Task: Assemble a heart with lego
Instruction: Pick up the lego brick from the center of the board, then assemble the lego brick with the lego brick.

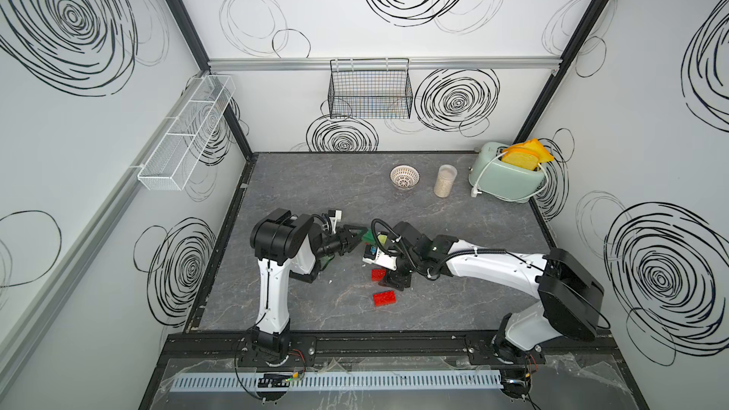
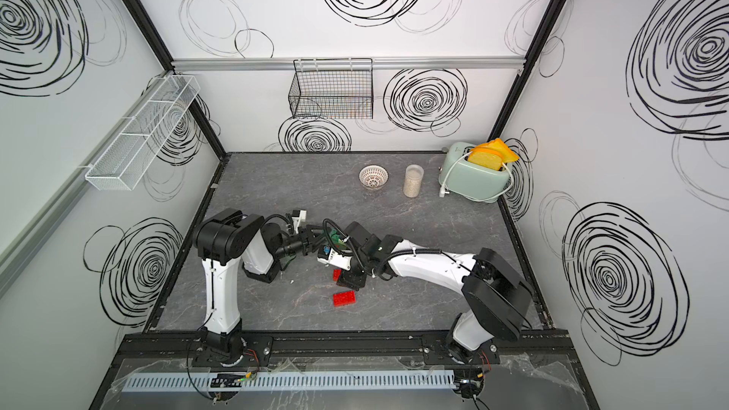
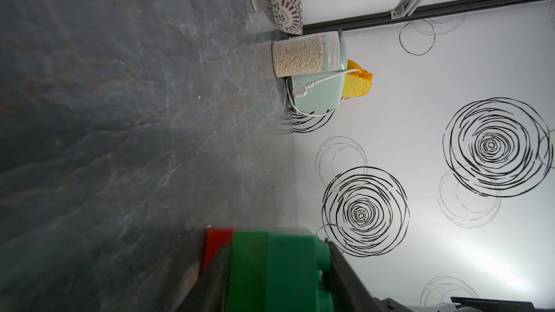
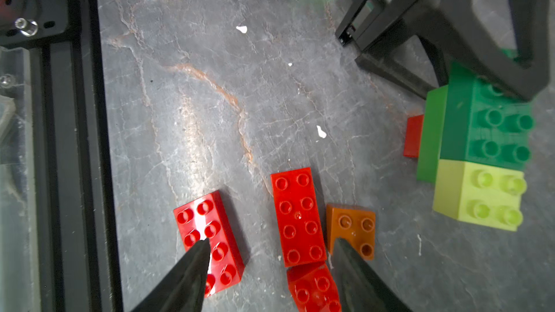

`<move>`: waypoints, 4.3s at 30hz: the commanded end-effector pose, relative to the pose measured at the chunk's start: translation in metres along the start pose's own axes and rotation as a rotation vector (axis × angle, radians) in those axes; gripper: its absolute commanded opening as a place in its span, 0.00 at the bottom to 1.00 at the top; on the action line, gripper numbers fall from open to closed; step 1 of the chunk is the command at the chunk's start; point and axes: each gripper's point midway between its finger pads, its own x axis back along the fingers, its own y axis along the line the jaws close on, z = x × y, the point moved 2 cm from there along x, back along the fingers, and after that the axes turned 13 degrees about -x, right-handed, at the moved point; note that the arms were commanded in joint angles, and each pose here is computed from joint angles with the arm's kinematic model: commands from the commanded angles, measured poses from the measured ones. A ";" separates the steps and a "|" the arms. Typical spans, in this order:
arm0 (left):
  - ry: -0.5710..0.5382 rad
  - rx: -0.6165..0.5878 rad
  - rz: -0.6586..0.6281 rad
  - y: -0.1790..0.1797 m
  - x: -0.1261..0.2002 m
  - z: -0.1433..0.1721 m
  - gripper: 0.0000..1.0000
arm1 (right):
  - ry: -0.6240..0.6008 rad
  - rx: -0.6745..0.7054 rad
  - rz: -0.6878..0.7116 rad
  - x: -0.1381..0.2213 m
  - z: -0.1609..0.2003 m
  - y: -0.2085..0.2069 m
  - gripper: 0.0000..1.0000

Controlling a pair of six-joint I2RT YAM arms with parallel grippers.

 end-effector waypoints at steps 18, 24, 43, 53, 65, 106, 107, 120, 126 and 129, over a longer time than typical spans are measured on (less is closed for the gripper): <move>-0.038 -0.032 0.040 -0.009 0.004 -0.008 0.28 | 0.163 0.071 0.016 -0.053 0.014 -0.015 0.57; -0.042 -0.025 0.046 -0.008 0.004 -0.009 0.28 | 0.185 0.048 0.033 -0.046 0.025 -0.017 0.52; -0.023 -0.029 0.087 -0.023 -0.003 -0.001 0.40 | 0.157 0.035 0.053 -0.031 0.020 -0.023 0.26; -0.045 -0.034 0.122 -0.033 0.000 -0.004 0.69 | 0.025 -0.002 0.053 0.026 -0.024 -0.036 0.24; -0.108 -0.015 0.096 -0.030 0.012 -0.016 0.97 | 0.013 -0.108 0.129 0.035 -0.065 -0.108 0.24; -0.125 0.001 0.075 -0.027 0.018 -0.015 0.97 | 0.147 -0.221 0.001 -0.031 -0.116 -0.100 0.26; -0.121 -0.001 0.078 -0.028 0.018 -0.014 0.97 | 0.150 -0.222 0.005 -0.031 -0.115 -0.100 0.26; -0.109 -0.005 0.088 -0.036 0.016 -0.008 0.97 | 0.152 -0.255 0.027 -0.036 -0.111 -0.105 0.26; -0.135 0.008 0.069 -0.029 0.023 -0.014 0.97 | 0.144 -0.241 0.029 -0.037 -0.112 -0.105 0.26; -0.137 0.006 0.068 -0.028 0.023 -0.015 0.97 | 0.147 -0.237 0.025 -0.041 -0.113 -0.105 0.26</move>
